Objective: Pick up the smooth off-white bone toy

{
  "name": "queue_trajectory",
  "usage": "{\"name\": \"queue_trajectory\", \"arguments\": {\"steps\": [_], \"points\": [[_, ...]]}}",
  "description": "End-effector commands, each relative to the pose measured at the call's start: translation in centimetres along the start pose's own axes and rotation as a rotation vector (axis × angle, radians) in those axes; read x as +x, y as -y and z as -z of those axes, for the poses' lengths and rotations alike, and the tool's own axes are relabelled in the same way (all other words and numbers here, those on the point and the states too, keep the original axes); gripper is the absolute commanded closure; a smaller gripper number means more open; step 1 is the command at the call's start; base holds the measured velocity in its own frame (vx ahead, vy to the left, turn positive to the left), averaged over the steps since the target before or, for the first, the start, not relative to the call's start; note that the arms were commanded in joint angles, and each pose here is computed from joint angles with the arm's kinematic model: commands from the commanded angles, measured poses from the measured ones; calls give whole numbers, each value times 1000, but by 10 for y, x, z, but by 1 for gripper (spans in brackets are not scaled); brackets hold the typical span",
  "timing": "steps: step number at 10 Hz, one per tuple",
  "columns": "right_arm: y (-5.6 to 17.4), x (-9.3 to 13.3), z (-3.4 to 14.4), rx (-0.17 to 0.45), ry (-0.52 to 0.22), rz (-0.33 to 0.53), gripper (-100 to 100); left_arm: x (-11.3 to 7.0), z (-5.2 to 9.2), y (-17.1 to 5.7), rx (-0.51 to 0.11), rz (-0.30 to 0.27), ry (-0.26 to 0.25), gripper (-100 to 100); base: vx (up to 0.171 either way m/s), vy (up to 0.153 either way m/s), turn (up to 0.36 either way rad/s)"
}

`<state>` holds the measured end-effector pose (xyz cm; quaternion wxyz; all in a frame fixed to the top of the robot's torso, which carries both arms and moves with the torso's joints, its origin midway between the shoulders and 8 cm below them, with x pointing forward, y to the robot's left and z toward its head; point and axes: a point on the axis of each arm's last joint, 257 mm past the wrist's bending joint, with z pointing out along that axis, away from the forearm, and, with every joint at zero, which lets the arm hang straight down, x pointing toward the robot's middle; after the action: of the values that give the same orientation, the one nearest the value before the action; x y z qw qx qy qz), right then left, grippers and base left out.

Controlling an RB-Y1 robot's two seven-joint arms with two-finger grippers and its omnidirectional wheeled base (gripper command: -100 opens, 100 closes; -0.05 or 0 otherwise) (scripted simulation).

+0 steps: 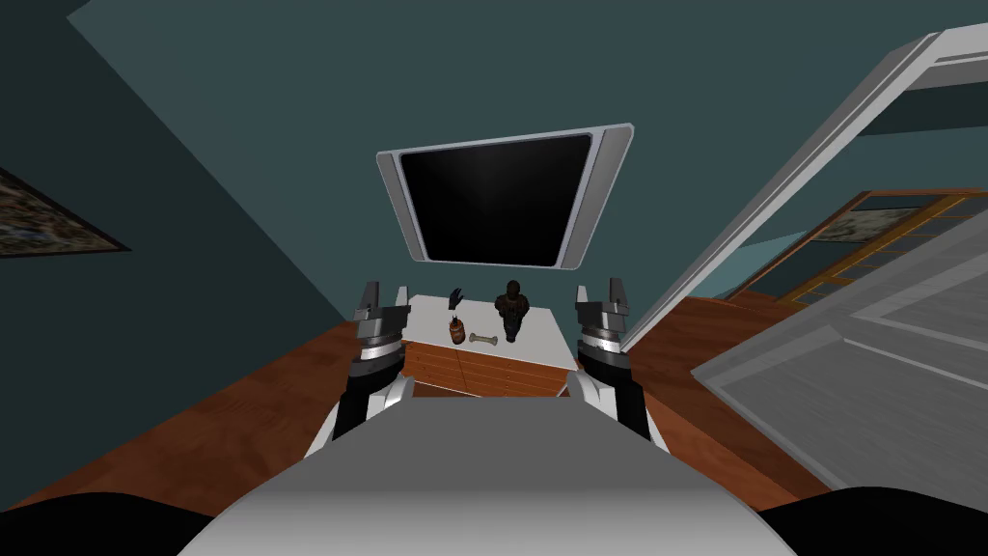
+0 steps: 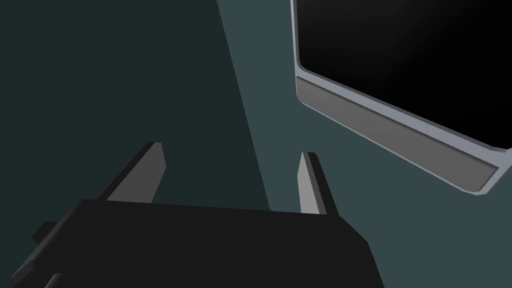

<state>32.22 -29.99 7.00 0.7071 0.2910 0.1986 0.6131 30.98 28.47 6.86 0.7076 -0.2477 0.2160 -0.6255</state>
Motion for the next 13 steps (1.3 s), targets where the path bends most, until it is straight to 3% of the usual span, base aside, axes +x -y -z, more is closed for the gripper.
{"name": "queue_trajectory", "arguments": {"steps": [1, 6, 13], "points": [[0, 0, 0, 0, 0, 0, 0, 5, -1, -7, -21, -6, -36, -100, -12, -8, 10], [0, 0, 0, 0, 0, 0, 0, 18, -7, -58, -152, -30, -134, -100, -46, -28, 24], [0, 0, 0, 0, 0, 0, 0, 17, -9, -123, -329, -55, -152, -100, -48, -30, 18]]}}
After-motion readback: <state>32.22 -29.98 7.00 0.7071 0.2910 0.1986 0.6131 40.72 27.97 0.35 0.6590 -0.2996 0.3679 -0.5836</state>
